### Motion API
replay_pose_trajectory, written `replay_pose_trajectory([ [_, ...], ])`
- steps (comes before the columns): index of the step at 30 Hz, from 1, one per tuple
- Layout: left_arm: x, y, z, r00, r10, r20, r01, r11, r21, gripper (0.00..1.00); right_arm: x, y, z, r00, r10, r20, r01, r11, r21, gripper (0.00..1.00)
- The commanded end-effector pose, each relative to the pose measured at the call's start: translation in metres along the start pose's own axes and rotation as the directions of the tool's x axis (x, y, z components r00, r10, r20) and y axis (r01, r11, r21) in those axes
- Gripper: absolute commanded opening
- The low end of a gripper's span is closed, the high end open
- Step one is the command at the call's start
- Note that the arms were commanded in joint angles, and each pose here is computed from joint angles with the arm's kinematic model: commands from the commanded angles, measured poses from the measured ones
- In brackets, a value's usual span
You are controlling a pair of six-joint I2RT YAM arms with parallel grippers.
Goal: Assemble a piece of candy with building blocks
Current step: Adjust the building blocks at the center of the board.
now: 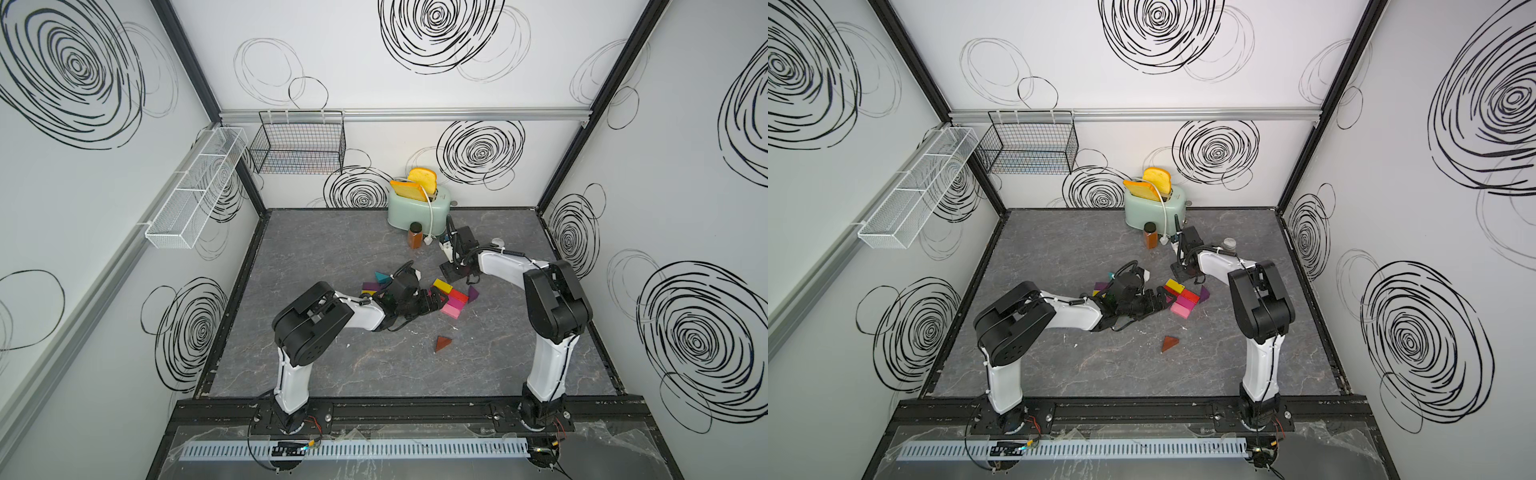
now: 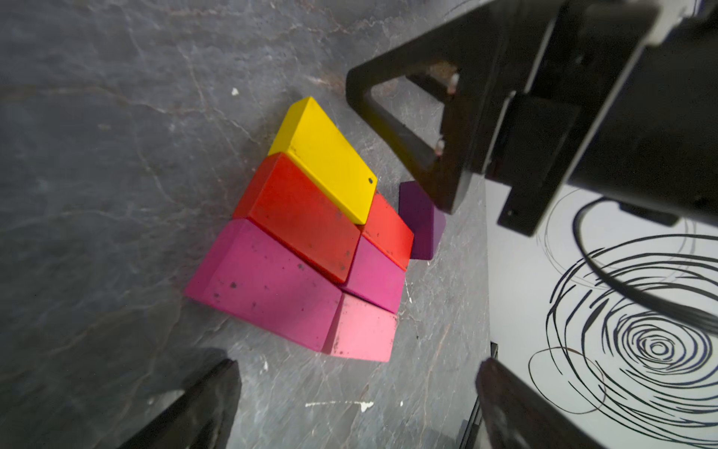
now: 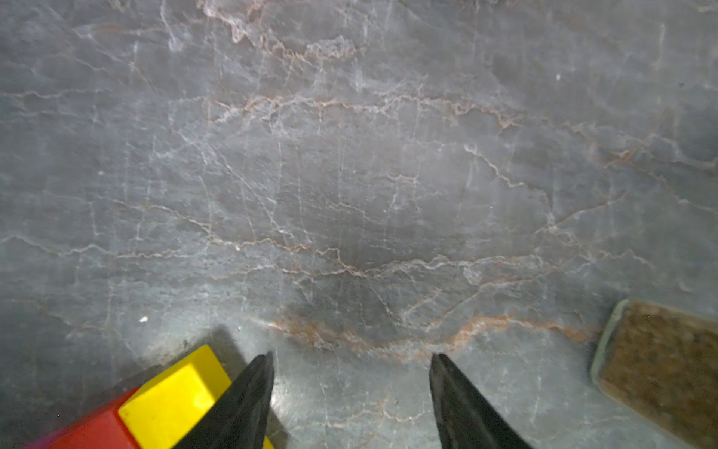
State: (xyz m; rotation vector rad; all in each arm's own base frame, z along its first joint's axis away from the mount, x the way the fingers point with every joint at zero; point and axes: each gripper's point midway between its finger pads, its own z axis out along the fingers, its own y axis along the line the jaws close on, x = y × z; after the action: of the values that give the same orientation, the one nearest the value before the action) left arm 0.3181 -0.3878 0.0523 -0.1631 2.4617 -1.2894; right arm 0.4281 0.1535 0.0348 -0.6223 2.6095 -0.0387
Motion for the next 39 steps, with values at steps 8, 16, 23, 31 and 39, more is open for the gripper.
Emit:
replay_pose_trajectory([
  [8, 0.000, -0.008, 0.014, 1.000, -0.018, 0.001, 0.018, 0.999, 0.040, 1.00, 0.019, 0.014, 0.005, 0.996, -0.049, -0.077, 0.047, 0.999, -0.026, 0.56],
  [16, 0.000, -0.007, 0.020, 1.000, -0.020, -0.007, 0.020, 0.999, 0.040, 1.00, 0.021, 0.015, 0.003, 0.996, -0.048, -0.075, 0.046, 0.998, -0.032, 0.52],
  [23, 0.002, -0.006, 0.019, 1.000, -0.021, -0.009, 0.021, 0.999, 0.037, 1.00, 0.024, 0.018, 0.002, 0.995, -0.049, -0.082, 0.045, 0.998, -0.047, 0.46],
  [31, 0.001, -0.007, 0.015, 1.000, -0.014, 0.004, 0.014, 0.998, 0.053, 1.00, 0.030, 0.022, 0.003, 0.994, -0.051, -0.096, 0.045, 0.997, -0.068, 0.43],
  [39, 0.001, -0.010, 0.014, 1.000, -0.012, 0.001, 0.012, 0.998, 0.059, 1.00, 0.030, 0.023, 0.001, 0.994, -0.053, -0.091, 0.046, 0.996, -0.072, 0.42],
])
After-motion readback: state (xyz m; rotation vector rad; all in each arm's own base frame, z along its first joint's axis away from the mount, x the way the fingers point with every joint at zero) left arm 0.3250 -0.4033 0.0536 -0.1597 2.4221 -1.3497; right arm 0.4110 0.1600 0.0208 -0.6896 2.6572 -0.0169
